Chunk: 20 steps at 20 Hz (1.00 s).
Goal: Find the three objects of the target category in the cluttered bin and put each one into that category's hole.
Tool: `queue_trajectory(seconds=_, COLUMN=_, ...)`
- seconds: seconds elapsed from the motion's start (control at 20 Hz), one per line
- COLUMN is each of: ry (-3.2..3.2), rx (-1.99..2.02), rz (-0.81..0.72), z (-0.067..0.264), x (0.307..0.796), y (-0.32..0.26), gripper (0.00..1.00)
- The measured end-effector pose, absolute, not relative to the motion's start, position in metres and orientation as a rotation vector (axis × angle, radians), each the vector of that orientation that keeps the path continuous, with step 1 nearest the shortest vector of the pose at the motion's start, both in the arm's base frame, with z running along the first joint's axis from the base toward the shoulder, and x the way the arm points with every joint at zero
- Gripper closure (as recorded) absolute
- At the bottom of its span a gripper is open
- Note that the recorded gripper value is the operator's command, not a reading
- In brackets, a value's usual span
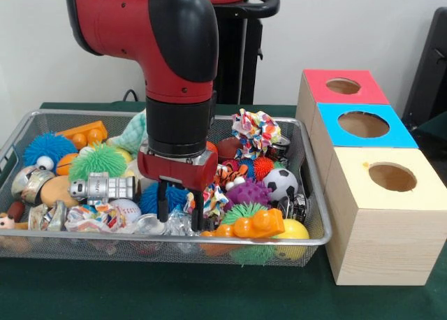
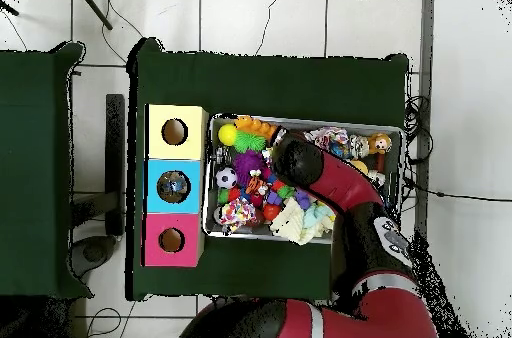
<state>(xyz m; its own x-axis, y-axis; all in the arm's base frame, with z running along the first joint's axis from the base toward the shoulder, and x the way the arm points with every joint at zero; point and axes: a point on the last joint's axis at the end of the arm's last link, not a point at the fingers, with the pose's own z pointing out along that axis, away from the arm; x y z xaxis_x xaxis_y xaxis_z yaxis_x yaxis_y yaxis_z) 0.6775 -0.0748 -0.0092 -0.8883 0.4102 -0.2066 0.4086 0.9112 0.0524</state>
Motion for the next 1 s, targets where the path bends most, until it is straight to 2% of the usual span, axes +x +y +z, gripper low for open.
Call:
queue_trajectory(seconds=0.6, ry=2.871, rx=0.633, rz=0.012, z=-0.029, x=0.677, y=-0.080, gripper=0.00)
queue_trajectory(seconds=1.0, ry=2.865, rx=0.627, rz=0.007, z=-0.028, x=0.681, y=-0.080, gripper=0.00)
